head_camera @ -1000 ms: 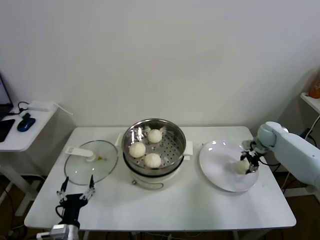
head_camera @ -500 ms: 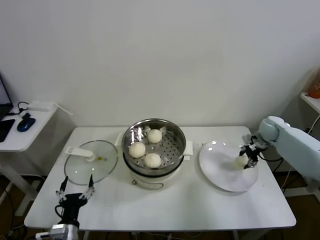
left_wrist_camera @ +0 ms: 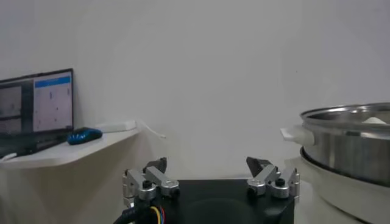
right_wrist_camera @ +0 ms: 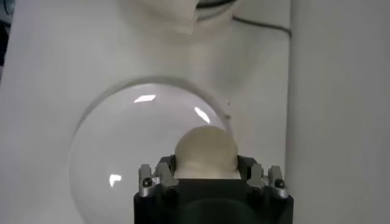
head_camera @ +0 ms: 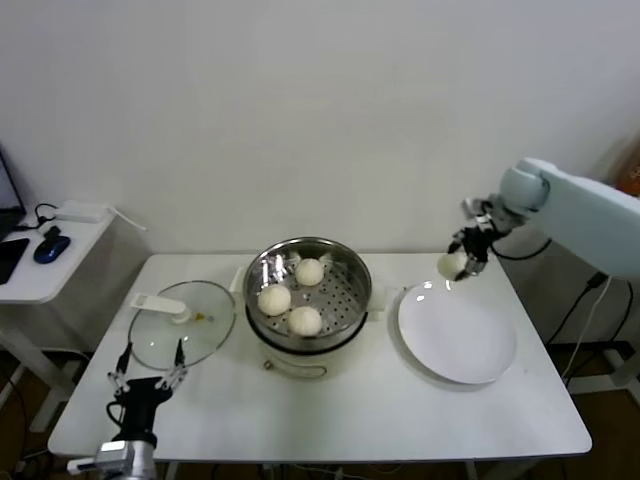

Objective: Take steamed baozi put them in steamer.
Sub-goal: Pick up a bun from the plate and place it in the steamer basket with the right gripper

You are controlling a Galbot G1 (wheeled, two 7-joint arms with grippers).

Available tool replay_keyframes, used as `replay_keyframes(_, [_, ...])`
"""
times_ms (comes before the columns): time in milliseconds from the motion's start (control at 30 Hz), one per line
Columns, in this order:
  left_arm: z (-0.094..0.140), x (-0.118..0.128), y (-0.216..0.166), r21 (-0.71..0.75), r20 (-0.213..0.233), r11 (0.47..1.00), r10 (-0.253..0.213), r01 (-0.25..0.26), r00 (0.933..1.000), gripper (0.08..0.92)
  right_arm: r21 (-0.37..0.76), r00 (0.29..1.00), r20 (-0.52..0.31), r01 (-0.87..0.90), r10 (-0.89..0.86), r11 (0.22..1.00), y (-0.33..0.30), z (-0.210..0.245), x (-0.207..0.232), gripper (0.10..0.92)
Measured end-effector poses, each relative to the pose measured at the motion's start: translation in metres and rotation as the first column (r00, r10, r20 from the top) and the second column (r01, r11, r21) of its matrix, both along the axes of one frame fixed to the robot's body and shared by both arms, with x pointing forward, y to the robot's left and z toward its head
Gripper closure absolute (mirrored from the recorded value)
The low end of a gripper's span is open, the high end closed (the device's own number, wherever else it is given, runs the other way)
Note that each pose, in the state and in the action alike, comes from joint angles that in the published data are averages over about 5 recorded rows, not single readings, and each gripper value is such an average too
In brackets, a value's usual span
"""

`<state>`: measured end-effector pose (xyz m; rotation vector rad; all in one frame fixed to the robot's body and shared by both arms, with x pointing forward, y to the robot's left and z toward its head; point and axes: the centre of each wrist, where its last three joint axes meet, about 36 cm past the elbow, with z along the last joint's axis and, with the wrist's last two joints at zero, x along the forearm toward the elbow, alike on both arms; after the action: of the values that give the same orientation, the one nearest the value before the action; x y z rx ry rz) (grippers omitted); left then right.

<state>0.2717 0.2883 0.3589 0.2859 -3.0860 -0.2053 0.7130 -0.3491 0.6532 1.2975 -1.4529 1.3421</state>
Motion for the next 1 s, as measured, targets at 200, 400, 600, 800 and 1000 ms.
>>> replay_keyframes(200, [0.004, -0.002, 0.004, 0.007, 0.014, 1.000, 0.004, -0.004, 0.9999, 0.177, 0.016, 0.999, 0.010, -0.038, 0.037, 0.999, 0.048, 0.044, 0.007, 0.360])
replay_keyframes(400, [0.007, -0.004, 0.005, 0.011, 0.024, 1.000, 0.002, -0.003, 0.9997, 0.177, 0.032, 0.997, 0.005, -0.072, 0.072, 0.997, 0.101, 0.062, 0.011, 0.361])
replay_keyframes(600, [0.010, -0.004, 0.004, 0.012, 0.033, 1.000, -0.001, 0.001, 0.9995, 0.177, 0.040, 0.994, -0.016, -0.109, 0.110, 0.993, 0.156, 0.059, 0.011, 0.362])
replay_keyframes(800, [0.010, -0.003, 0.006, 0.014, 0.036, 1.000, 0.002, -0.002, 0.9993, 0.177, 0.028, 0.987, -0.041, -0.152, 0.153, 0.988, 0.199, 0.043, 0.007, 0.361])
replay_keyframes(1000, [0.008, -0.003, 0.008, 0.012, 0.032, 1.000, 0.005, -0.005, 0.9995, 0.177, 0.021, 0.982, -0.064, -0.177, 0.178, 0.984, 0.226, 0.024, 0.003, 0.361])
